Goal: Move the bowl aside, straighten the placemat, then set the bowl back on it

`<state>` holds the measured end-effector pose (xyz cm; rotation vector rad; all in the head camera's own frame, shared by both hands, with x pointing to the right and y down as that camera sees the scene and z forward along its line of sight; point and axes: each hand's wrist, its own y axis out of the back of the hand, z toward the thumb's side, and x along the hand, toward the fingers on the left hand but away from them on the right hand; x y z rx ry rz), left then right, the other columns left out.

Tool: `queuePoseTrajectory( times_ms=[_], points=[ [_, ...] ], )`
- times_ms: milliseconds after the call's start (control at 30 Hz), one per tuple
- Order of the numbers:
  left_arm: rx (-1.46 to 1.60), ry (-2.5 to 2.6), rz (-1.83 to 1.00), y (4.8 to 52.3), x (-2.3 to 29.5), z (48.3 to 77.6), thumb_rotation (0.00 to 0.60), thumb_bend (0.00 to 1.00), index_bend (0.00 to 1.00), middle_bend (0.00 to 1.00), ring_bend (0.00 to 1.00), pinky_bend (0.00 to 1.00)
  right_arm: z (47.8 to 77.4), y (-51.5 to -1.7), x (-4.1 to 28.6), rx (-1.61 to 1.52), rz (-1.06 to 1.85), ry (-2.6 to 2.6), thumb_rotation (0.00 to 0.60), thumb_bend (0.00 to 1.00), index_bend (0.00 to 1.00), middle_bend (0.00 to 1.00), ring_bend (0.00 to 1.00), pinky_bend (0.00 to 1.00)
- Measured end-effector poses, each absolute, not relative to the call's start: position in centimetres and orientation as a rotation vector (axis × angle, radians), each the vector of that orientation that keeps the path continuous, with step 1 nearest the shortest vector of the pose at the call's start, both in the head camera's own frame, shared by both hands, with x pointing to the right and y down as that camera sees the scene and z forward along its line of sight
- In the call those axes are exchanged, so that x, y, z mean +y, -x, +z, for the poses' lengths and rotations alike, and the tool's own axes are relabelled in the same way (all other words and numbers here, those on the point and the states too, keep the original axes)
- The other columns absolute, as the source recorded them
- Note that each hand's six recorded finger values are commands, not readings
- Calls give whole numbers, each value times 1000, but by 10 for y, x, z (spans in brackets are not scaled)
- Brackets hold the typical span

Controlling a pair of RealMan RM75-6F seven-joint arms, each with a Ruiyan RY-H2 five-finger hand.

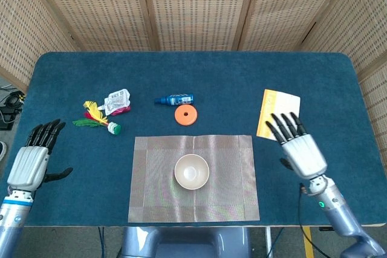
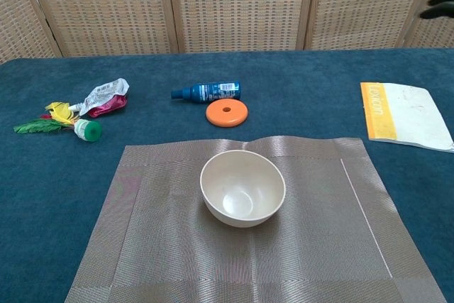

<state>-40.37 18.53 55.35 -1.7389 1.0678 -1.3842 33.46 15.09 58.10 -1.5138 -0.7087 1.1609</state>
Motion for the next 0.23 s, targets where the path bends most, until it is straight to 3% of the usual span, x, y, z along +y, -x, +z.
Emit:
queuePoseTrajectory(
  times_ms=[233],
  points=[
    [1053,1688,-1403,421,205,552,600,0,0,0,0,0,582,-397,179,-870,1258,1485,600,0,0,0,0,0]
  ],
)
